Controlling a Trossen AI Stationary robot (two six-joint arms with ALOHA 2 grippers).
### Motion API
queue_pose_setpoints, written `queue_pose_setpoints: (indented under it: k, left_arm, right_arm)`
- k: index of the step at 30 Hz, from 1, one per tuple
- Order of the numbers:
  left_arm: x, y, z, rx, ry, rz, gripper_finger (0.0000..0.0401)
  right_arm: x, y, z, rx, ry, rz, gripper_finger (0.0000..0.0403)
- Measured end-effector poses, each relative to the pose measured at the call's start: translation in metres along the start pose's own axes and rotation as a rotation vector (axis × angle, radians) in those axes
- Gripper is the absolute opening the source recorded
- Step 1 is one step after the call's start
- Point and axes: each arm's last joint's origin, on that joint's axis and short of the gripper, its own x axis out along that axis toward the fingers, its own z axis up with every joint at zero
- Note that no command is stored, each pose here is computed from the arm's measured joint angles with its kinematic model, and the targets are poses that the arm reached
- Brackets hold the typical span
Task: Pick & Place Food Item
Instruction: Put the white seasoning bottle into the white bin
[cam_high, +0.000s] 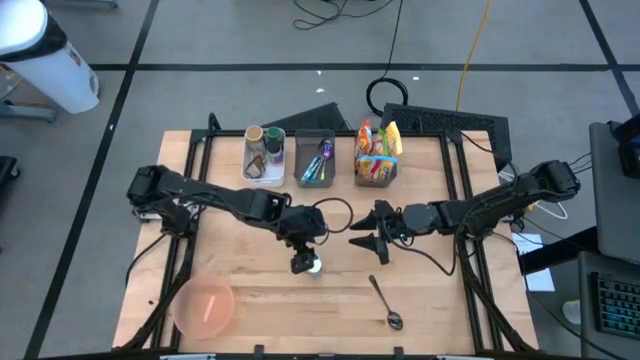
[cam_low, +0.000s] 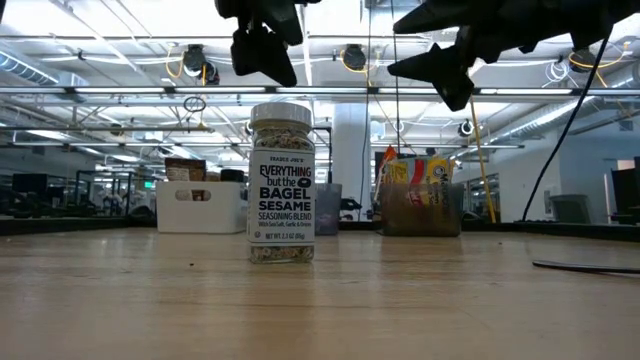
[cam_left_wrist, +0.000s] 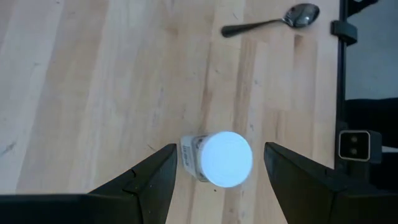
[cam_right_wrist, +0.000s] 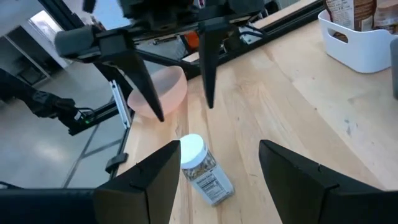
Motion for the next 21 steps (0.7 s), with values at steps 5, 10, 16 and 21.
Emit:
queue_pose_setpoints:
  k: [5,10,16,21]
  left_arm:
    - [-0.002,0.013,0.005,-0.043,-0.011,0.015,0.0251]
    - [-0.005,0.029,0.011,-0.103,0.005,-0.025,0.0251]
    - [-0.008,0.046,0.013,-0.159,0.028,-0.032,0.0264]
    - [-0.011,0.056,0.014,-0.242,0.038,-0.018,0.0314]
  right_arm:
    - [0.000,0.001,0.001,0.010,-0.011,0.006,0.0210]
    - [0.000,0.001,0.002,0.035,-0.015,0.005,0.0210]
    - [-0.001,0.001,0.003,0.036,-0.035,-0.010,0.0210]
    - [-0.002,0.001,0.004,0.025,-0.038,-0.004,0.0210]
